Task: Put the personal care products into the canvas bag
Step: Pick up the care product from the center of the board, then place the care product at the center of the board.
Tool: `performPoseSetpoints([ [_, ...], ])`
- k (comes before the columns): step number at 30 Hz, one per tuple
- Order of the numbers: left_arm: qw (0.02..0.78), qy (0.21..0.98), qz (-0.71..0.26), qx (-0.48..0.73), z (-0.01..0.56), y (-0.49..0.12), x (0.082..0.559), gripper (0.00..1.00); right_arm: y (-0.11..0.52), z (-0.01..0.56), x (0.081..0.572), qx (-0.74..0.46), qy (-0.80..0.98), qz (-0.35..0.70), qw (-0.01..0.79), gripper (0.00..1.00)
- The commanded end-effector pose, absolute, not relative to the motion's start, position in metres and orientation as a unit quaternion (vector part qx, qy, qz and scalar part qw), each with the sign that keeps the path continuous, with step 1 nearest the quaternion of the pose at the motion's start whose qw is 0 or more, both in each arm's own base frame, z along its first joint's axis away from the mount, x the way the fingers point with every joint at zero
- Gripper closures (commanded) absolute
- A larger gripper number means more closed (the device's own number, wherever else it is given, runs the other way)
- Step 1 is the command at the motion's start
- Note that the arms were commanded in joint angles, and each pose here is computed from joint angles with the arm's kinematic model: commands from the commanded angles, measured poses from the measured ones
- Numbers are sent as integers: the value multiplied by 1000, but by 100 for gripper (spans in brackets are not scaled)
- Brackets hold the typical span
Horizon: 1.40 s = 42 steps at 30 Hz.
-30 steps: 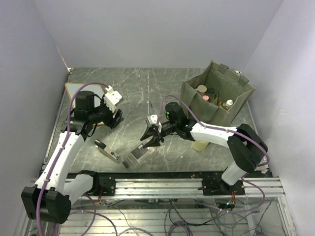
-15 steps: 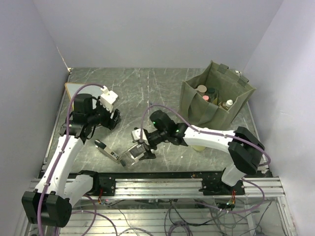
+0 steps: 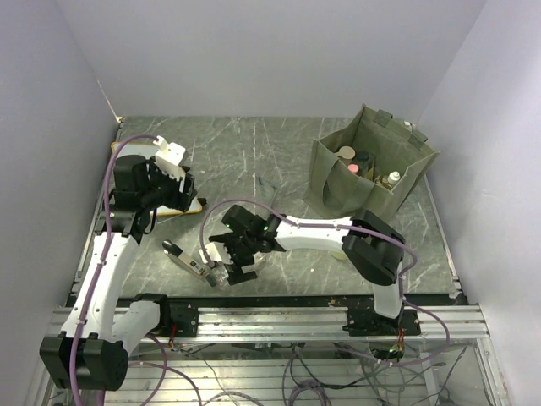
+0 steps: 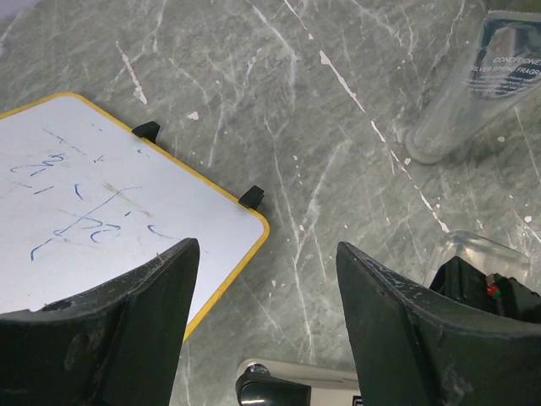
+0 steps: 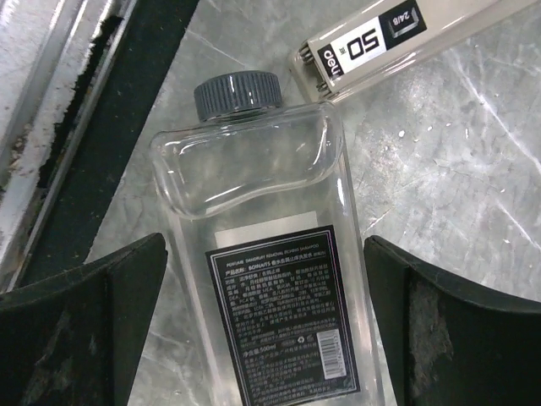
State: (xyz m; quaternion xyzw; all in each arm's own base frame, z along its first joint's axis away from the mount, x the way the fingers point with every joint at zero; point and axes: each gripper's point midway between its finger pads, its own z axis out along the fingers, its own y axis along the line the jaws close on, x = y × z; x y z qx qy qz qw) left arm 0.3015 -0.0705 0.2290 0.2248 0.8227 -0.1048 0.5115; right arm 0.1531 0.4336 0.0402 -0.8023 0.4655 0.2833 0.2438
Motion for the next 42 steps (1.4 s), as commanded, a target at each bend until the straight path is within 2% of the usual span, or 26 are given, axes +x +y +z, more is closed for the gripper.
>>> performPoseSetpoints([
  [1, 539, 808, -96, 219, 247, -66, 303, 23, 426, 22, 157, -816, 477, 245, 216, 1],
  [3, 535, 807, -102, 229, 245, -68, 302, 23, 425, 16, 158, -816, 482, 240, 210, 7],
  [7, 531, 800, -117, 252, 245, -76, 297, 23, 427, 29, 159, -808, 480, 258, 223, 33],
  [14, 523, 781, -184, 289, 252, -100, 285, 24, 427, 132, 180, -739, 469, 356, 326, 87],
  [17, 518, 776, -224, 282, 259, -112, 282, 23, 413, 182, 199, -698, 466, 379, 391, 98],
  [23, 509, 753, -328, 258, 310, -149, 282, 18, 388, 242, 241, -639, 506, 350, 462, 100],
  [29, 468, 749, -416, 214, 343, -186, 276, 9, 381, 276, 261, -600, 541, 313, 499, 100],
  [34, 432, 759, -454, 176, 353, -202, 278, 11, 376, 299, 277, -572, 563, 285, 523, 100],
  [42, 391, 790, -458, 116, 343, -205, 295, 14, 368, 333, 297, -540, 578, 242, 561, 100],
])
